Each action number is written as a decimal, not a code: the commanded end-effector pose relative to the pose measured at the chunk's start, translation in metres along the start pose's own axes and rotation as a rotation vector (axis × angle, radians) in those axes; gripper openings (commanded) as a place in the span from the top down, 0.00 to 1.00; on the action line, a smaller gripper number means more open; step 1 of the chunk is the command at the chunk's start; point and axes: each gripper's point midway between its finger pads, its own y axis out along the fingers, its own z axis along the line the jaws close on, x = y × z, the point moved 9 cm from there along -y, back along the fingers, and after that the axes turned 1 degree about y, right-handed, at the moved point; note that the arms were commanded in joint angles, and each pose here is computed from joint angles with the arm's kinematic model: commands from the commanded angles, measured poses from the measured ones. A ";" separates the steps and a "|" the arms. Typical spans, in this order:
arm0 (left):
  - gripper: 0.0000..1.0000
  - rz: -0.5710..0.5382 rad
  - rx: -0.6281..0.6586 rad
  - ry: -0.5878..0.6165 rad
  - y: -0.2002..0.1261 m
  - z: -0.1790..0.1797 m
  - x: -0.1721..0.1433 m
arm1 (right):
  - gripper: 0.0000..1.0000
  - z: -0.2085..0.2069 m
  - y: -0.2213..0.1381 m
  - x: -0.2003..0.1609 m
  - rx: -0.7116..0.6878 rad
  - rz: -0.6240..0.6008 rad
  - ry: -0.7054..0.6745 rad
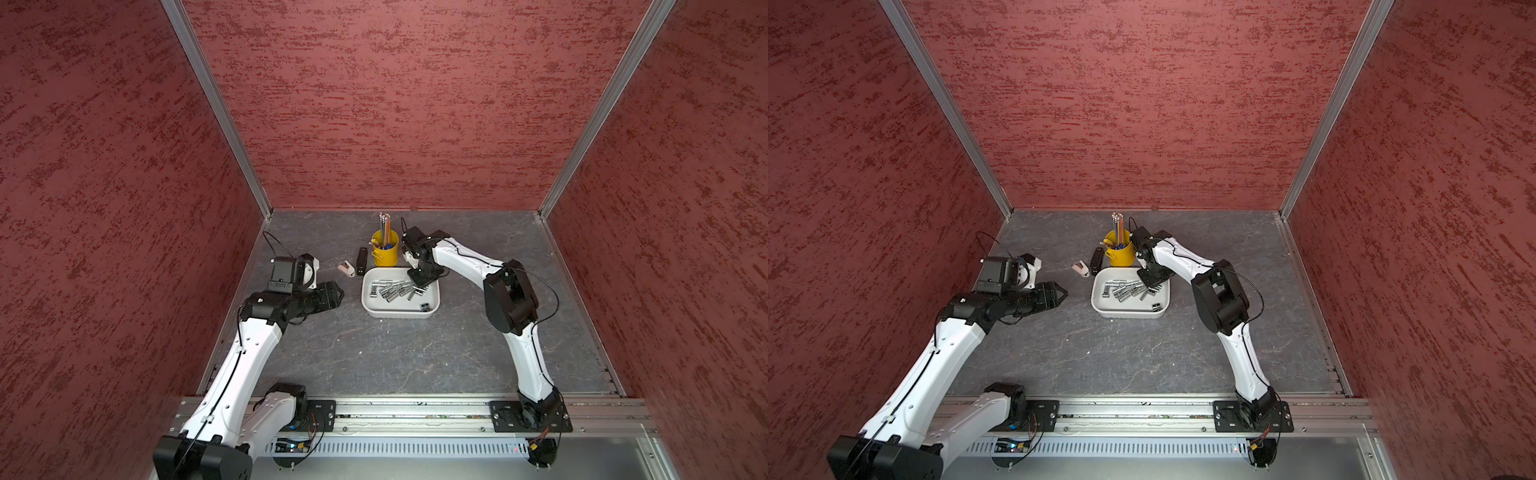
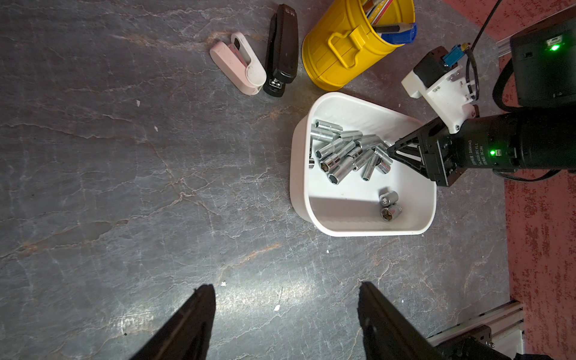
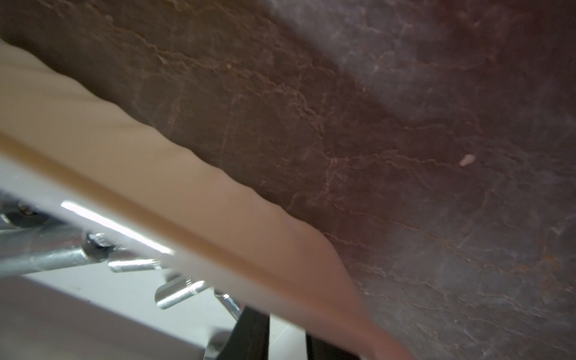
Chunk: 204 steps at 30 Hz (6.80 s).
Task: Take out the socket from the storage box
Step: Pick up the socket head from the storage box, then place the socket head at the center of the board, then pick up the socket head from the storage box.
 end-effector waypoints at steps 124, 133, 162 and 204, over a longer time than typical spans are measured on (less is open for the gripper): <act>0.00 -0.046 0.143 -0.058 -0.009 0.014 0.002 | 0.62 0.153 0.001 -0.115 0.070 0.014 0.527; 0.00 -0.040 0.119 -0.034 -0.009 0.010 0.001 | 0.56 0.148 -0.017 -0.116 0.066 -0.018 0.509; 0.49 0.323 0.094 0.503 0.146 -0.138 0.039 | 0.58 -0.036 -0.075 -0.105 0.177 -0.417 0.506; 0.69 0.507 0.234 0.432 0.271 -0.079 0.016 | 0.61 -0.037 -0.041 -0.112 0.144 -0.389 0.480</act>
